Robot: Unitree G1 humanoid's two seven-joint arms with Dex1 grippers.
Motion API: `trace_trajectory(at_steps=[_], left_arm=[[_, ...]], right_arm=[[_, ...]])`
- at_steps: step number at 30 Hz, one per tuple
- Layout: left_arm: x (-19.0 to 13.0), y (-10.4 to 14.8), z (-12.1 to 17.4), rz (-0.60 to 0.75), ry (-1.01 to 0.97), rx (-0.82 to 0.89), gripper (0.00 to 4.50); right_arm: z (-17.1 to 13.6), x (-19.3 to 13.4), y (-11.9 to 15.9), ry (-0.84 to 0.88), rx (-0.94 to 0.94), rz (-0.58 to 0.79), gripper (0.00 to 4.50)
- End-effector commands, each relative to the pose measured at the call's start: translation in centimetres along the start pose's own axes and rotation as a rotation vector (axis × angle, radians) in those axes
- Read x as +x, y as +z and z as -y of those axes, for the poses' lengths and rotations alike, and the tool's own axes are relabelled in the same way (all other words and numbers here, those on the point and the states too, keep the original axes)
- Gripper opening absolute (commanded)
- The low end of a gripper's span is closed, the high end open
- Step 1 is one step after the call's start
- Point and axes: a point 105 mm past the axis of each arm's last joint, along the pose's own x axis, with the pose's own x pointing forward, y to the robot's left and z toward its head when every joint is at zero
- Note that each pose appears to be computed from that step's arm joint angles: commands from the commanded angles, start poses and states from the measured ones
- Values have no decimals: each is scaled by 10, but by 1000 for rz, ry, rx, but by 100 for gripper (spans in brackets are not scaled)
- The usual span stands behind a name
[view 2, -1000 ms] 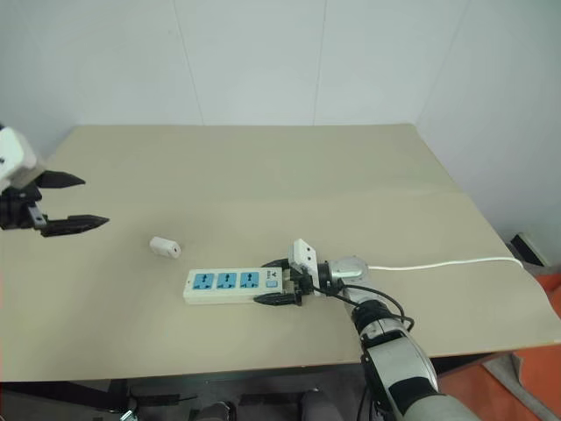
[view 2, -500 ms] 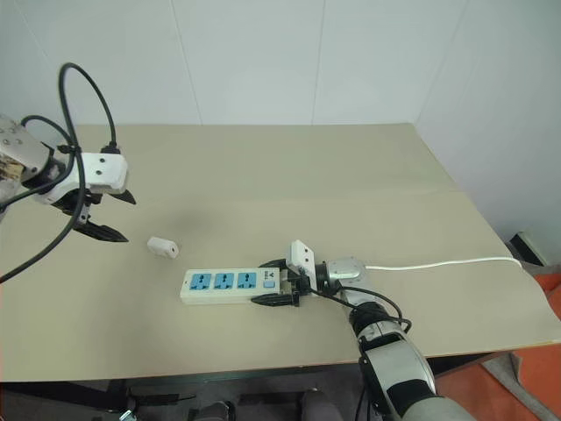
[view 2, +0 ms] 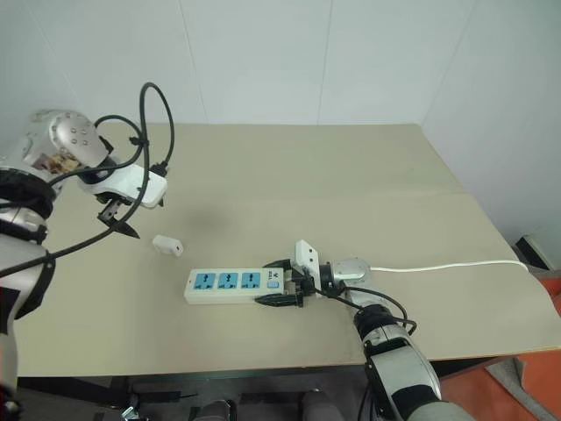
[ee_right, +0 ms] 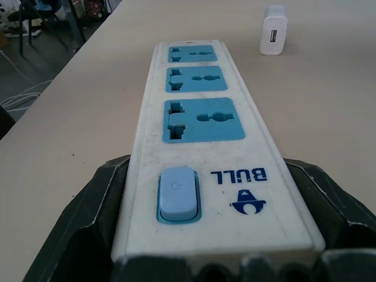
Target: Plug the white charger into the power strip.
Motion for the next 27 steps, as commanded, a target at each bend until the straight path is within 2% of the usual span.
trace_trajectory(at_steps=[1,9,27], left_arm=[[-6,1,-5,-50,3,56,450],[26,11,-9,-82,-51,87,450],[71,19,-7,-110,-94,16,450]], right_arm=[[-6,0,-4,25,21,-16,343],[-7,0,-4,4,26,-10,343],[-11,-7,-3,-32,32,-13,343]])
